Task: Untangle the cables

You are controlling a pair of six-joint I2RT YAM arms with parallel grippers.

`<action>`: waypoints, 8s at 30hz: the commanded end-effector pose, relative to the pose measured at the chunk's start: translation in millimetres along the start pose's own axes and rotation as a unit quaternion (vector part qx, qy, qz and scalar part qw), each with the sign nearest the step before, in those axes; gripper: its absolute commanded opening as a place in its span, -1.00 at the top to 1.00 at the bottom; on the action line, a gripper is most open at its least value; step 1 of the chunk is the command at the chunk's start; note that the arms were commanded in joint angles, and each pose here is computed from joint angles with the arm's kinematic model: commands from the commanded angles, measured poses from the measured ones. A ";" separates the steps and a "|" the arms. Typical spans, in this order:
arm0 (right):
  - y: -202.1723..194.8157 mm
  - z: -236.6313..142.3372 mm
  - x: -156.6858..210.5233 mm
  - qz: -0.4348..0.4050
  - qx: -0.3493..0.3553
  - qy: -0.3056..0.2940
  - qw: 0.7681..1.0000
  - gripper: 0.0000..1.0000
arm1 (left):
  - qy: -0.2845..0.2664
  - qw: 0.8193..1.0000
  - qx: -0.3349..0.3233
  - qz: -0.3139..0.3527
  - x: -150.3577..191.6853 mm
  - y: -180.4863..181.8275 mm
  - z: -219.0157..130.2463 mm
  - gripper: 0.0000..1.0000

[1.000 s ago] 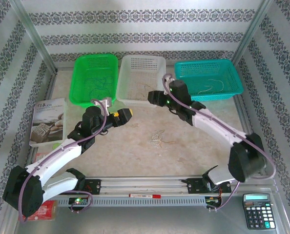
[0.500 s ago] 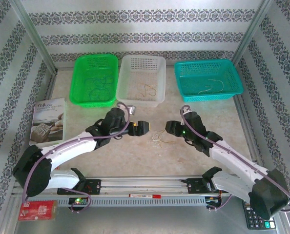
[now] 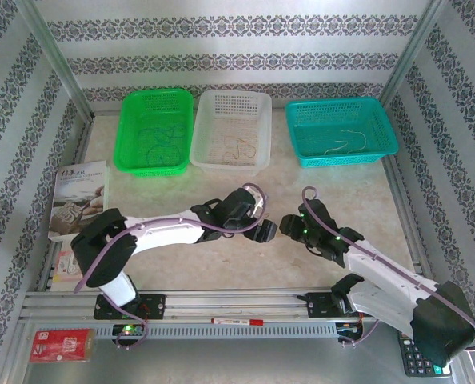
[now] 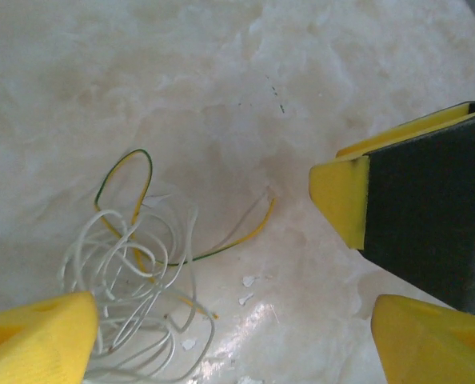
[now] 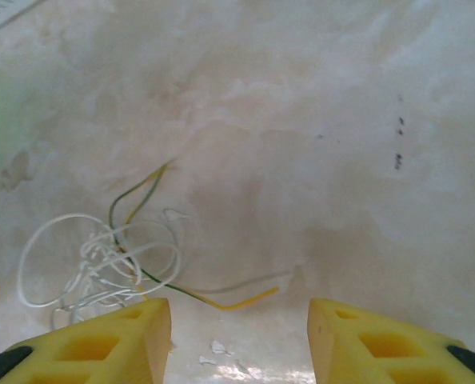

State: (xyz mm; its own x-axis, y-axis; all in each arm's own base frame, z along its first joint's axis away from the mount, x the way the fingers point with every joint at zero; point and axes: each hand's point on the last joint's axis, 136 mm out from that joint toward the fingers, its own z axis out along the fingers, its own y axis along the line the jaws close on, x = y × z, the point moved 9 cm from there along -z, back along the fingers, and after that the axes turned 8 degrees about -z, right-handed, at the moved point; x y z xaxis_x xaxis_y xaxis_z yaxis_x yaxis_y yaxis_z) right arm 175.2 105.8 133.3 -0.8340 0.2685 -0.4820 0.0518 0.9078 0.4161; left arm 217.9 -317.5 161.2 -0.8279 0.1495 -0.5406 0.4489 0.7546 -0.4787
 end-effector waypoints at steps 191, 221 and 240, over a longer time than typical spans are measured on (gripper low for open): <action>110.4 -56.0 -55.7 -0.142 -0.235 -0.094 0.957 1.00 | -0.213 0.926 0.146 -0.276 -13.8 72.3 -118.1 -0.87; 112.5 -62.0 -55.7 -0.119 -0.286 -0.114 0.944 1.00 | -0.199 0.875 0.270 -0.349 -29.8 63.2 -68.1 -0.18; 99.5 -55.6 -54.5 -0.106 -0.267 -0.119 0.950 1.00 | -0.204 0.872 0.284 -0.342 -28.2 58.1 -71.0 1.00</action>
State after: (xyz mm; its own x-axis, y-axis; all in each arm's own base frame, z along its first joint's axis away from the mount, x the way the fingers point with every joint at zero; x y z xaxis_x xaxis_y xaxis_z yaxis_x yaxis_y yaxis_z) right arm 195.4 168.6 245.7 -0.6511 0.1963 -0.7331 -0.4529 0.6746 0.5829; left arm 246.7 -230.8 183.8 -0.8336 -0.5427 -0.1028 0.0127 0.1672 -0.9858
